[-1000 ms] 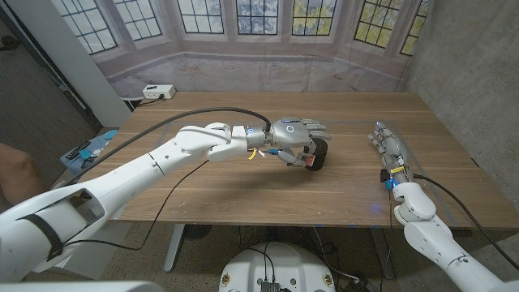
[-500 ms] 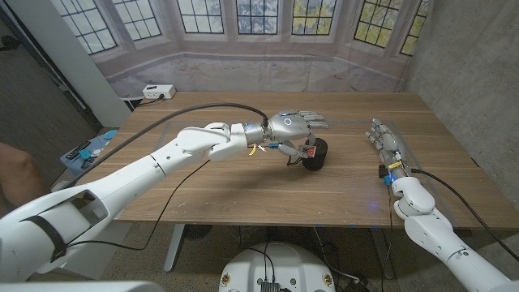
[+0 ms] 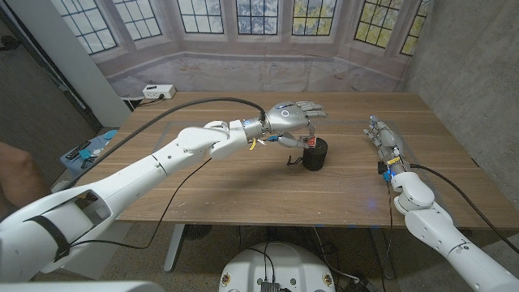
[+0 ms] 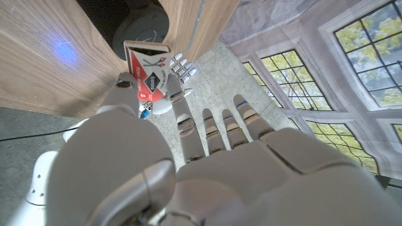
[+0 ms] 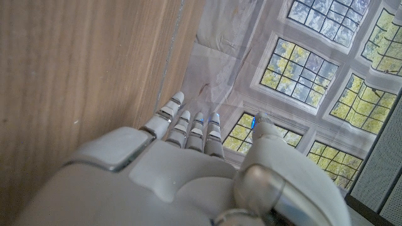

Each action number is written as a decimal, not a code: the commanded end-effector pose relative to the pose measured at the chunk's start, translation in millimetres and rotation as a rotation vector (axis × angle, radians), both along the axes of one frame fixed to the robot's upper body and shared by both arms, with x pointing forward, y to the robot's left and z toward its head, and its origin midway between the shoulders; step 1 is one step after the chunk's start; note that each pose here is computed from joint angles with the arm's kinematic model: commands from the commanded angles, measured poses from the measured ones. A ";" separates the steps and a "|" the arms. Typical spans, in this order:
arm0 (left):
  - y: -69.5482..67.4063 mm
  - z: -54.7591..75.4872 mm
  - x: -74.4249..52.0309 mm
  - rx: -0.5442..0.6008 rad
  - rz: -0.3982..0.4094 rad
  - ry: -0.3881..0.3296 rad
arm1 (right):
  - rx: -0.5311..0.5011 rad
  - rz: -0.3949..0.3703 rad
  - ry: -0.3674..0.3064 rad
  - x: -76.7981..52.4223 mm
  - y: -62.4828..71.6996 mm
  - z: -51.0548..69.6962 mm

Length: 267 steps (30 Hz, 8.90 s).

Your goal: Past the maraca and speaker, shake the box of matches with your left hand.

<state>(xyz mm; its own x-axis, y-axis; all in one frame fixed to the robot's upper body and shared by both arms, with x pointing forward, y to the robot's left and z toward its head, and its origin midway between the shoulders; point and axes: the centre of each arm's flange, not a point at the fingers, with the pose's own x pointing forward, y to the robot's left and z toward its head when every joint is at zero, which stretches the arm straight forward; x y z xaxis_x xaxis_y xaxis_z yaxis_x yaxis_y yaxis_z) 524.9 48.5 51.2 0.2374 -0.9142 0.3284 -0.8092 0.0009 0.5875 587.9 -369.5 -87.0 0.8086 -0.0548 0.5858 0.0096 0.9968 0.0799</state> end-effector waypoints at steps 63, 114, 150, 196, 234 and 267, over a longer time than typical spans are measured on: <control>41.4 16.6 23.9 -0.640 -0.097 0.330 | -0.094 0.033 0.064 18.6 17.3 46.1; 56.1 1.8 65.9 -0.984 -0.285 0.890 | -0.153 0.068 0.116 37.6 23.5 69.4; 54.9 0.1 85.5 -0.940 -0.245 0.941 | -0.151 0.082 0.128 55.7 34.3 75.0; 7.1 -18.7 54.9 -0.737 -0.380 1.168 | -0.140 0.082 0.137 57.7 37.1 68.0; 61.5 -30.9 79.8 -0.882 -0.100 1.063 | -0.146 0.120 0.160 68.8 41.1 64.0; 108.6 -53.6 122.3 -1.010 0.147 1.049 | -0.157 0.142 0.169 75.9 40.7 63.5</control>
